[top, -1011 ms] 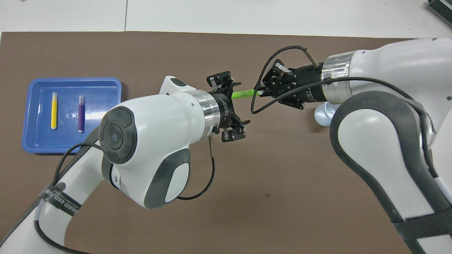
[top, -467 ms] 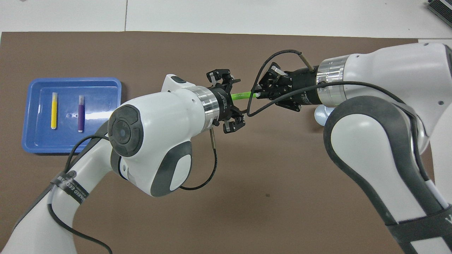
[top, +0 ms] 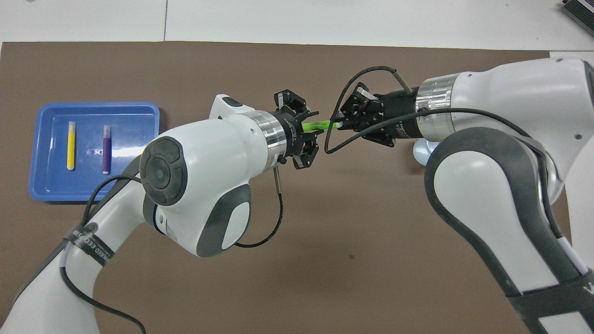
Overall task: Right arm passes pens to left for tray arrangement
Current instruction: 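Pull the green pen toward the tray while the right gripper withdraws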
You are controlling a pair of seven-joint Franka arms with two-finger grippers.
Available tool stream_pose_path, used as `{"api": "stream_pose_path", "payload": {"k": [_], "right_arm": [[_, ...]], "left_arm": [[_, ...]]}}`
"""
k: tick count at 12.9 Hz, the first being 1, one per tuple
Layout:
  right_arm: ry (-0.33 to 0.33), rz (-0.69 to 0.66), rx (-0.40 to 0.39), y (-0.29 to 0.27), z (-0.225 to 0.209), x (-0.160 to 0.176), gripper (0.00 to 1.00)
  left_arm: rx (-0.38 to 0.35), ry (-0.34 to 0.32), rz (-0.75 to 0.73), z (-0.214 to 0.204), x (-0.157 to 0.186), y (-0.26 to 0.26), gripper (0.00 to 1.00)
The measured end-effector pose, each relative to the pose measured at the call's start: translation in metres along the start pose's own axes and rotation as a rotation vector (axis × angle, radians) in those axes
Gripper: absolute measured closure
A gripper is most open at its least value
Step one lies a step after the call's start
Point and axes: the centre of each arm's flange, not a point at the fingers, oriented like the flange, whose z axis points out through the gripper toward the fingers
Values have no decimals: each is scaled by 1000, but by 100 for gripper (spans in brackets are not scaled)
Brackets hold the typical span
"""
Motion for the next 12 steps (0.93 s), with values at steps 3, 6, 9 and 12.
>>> {"api": "stream_pose_path", "payload": {"k": [3, 6, 9, 12], "right_arm": [[12, 2, 7, 0, -1, 2, 81], [11, 2, 7, 0, -1, 2, 81], [11, -4, 6, 0, 0, 1, 74], [40, -45, -21, 2, -5, 4, 37]], "left_arm": [[-1, 11, 35, 1, -4, -5, 82], [-7, 19, 54, 1, -4, -5, 82], [-18, 38, 106, 2, -5, -7, 82], [19, 71, 246, 6, -1, -10, 82]]}}
